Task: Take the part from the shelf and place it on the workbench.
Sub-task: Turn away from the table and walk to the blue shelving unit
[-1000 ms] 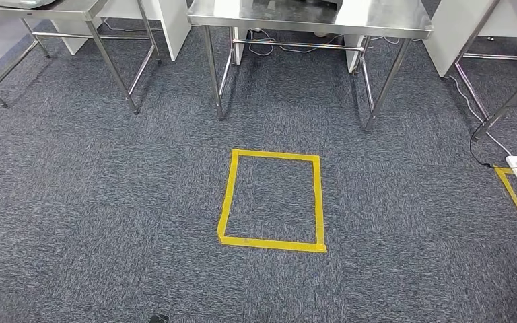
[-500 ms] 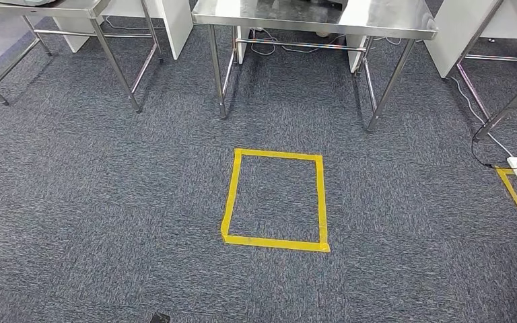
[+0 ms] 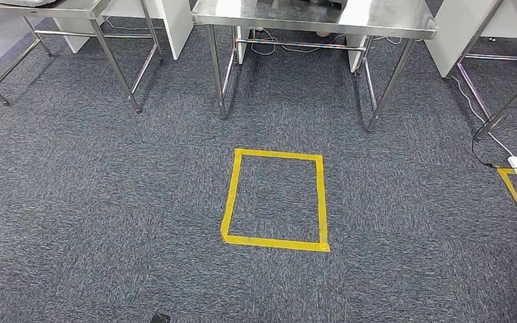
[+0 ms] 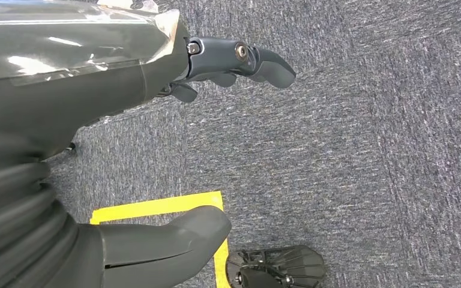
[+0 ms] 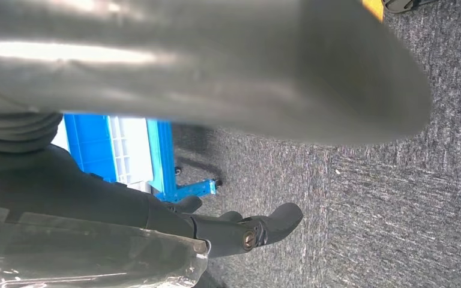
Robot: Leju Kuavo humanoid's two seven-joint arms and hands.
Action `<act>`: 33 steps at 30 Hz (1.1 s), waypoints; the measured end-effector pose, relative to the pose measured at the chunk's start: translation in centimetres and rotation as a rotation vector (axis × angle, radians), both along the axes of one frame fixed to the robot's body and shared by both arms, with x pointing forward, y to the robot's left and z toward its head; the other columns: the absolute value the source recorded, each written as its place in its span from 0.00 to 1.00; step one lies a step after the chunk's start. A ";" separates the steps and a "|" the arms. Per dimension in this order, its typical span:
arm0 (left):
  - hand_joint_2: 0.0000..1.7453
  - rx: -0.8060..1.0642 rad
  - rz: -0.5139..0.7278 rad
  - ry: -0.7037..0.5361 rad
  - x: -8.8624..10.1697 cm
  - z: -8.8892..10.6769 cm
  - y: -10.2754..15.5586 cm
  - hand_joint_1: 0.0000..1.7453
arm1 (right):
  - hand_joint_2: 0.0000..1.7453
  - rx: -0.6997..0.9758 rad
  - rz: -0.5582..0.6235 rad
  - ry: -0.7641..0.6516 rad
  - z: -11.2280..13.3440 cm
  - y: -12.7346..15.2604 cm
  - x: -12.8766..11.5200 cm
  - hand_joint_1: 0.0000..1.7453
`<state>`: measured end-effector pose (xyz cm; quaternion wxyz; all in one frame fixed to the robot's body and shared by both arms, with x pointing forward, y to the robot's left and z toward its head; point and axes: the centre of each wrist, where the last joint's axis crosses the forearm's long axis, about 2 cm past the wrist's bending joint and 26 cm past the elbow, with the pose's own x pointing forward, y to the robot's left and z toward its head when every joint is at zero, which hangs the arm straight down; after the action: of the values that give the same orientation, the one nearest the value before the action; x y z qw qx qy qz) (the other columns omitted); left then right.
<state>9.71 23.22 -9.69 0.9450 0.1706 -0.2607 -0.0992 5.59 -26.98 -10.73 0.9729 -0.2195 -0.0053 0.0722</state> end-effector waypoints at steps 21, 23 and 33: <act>1.00 0.000 -0.002 -0.006 -0.1 0.0 0.0 0.00 | 0.00 0.006 -0.045 -0.025 0.0 0.0 -0.3 0.00; 1.00 -0.001 -0.002 -0.006 -0.1 0.0 -0.1 0.00 | 0.00 0.004 -0.045 -0.025 0.0 -0.1 -0.3 0.00; 1.00 -0.001 0.001 -0.006 -0.2 0.0 0.0 0.00 | 0.00 0.004 -0.041 -0.031 0.0 -0.2 -0.1 0.00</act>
<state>9.50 23.19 -9.73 0.9443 0.1707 -0.2636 -0.0981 5.52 -27.15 -10.74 0.9745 -0.2186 -0.0159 0.0486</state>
